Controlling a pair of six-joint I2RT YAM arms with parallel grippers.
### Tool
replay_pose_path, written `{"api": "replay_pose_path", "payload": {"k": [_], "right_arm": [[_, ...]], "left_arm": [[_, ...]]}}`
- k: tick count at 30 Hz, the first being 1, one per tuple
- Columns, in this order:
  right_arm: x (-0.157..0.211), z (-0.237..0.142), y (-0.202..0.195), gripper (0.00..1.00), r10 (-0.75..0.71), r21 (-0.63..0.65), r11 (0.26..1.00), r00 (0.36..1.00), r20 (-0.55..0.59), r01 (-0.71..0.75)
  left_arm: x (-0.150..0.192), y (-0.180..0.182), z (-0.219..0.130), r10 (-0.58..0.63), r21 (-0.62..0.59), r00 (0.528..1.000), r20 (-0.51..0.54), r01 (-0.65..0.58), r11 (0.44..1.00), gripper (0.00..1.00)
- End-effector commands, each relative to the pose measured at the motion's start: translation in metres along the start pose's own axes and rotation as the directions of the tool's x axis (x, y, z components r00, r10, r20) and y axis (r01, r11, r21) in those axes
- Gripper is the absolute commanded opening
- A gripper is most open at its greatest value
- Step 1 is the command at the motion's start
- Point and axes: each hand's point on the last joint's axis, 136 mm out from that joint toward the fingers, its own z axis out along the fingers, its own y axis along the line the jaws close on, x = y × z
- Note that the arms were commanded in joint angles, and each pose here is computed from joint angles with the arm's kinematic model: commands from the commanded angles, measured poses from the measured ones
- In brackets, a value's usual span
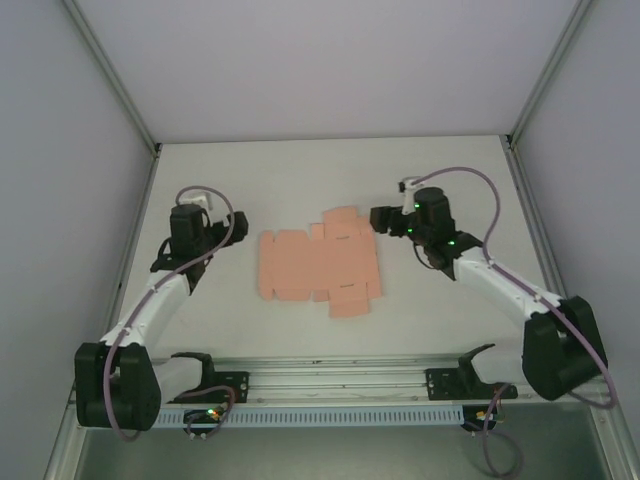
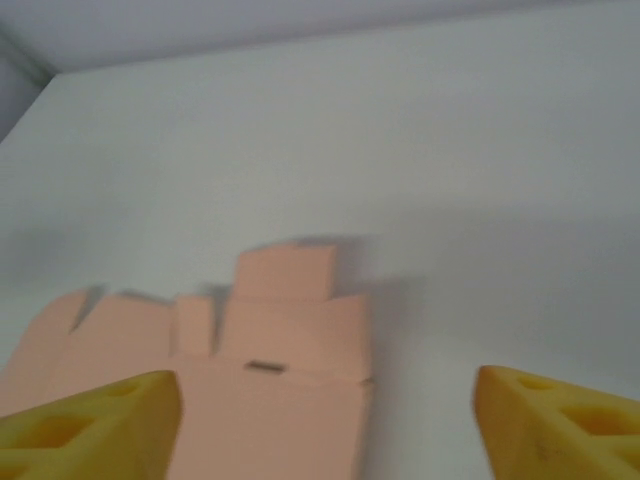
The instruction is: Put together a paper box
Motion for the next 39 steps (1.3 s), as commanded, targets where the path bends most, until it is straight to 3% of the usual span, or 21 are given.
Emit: {"api": "replay_pose_path", "payload": {"k": [1, 7, 17, 23, 28, 36, 39], "right_arm": [[0.048, 0.021, 0.032, 0.65, 0.060, -0.085, 0.993, 0.978, -0.202, -0.079], [0.094, 0.059, 0.053, 0.40, 0.060, -0.135, 0.984, 0.925, -0.374, -0.119], [0.142, 0.084, 0.027, 0.38, 0.090, -0.038, 0.992, 0.884, -0.458, -0.121], [0.154, 0.090, 0.027, 0.38, 0.079, -0.054, 0.991, 0.877, -0.473, -0.119], [0.154, 0.092, 0.026, 0.38, 0.070, -0.057, 0.992, 0.879, -0.472, -0.109], [0.139, 0.091, 0.030, 0.40, 0.051, -0.065, 0.994, 0.892, -0.450, -0.090], [0.116, 0.083, 0.035, 0.43, 0.030, -0.081, 0.994, 0.913, -0.406, -0.069]], "left_arm": [[0.061, -0.020, 0.002, -0.131, 0.107, 0.957, -0.257, 0.163, 0.981, 1.00], [0.098, -0.030, 0.013, -0.095, 0.151, 0.926, -0.364, 0.159, 0.976, 1.00], [0.136, -0.050, 0.032, -0.066, 0.249, 0.881, -0.469, 0.203, 0.947, 1.00], [0.138, -0.064, 0.050, -0.066, 0.315, 0.872, -0.485, 0.244, 0.917, 0.86], [0.126, -0.080, 0.056, -0.062, 0.387, 0.886, -0.460, 0.263, 0.884, 0.62], [0.108, -0.094, 0.052, -0.038, 0.449, 0.904, -0.425, 0.246, 0.859, 0.00], [0.094, -0.100, 0.045, -0.035, 0.470, 0.923, -0.384, 0.228, 0.853, 0.00]]}}
